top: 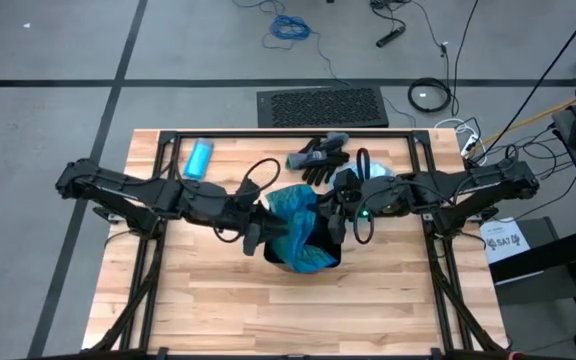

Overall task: Place trash/remove bag and relplace
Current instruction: Put the blue trash bag into the black trash bin

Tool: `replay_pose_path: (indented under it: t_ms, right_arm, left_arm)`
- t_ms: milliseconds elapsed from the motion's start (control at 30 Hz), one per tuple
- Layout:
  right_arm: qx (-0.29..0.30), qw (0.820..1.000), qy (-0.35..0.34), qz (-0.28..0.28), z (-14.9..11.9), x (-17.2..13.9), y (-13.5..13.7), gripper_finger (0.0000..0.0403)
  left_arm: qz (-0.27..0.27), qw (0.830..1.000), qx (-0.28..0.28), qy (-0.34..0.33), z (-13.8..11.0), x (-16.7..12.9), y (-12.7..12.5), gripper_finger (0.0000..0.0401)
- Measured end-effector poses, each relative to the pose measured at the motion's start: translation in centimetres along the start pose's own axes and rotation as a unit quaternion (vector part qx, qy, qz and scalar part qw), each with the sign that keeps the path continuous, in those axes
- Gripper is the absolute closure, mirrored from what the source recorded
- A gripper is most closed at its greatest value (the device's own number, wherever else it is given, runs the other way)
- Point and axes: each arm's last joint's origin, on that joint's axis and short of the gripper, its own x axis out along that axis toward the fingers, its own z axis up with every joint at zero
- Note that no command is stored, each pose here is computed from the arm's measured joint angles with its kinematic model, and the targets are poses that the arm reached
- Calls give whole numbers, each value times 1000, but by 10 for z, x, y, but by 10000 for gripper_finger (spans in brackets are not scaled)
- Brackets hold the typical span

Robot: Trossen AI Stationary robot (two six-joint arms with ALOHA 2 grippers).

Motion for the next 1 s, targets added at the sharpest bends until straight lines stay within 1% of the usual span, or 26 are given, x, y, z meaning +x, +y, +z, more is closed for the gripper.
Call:
replay_pose_path:
  t_ms: [100,267,367,600,867,1000]
  right_arm:
    - [0,1000,-3,-1,1,3,-1,403]
    - [-4,1000,-6,1,0,12,-1,403]
    - [-9,1000,-12,5,0,15,1,403]
    - [-10,1000,-10,4,0,15,1,403]
    - [-3,1000,-9,4,-1,16,1,403]
    - [-3,1000,-9,3,-1,16,1,403]
  left_arm:
    - [18,1000,3,-1,4,1,-5,214]
    - [68,997,15,38,-1,13,-1,214]
    - [89,995,16,40,0,15,0,214]
    - [104,994,16,22,4,14,2,214]
    - [107,994,13,27,5,18,6,214]
    - [108,994,15,25,6,17,6,230]
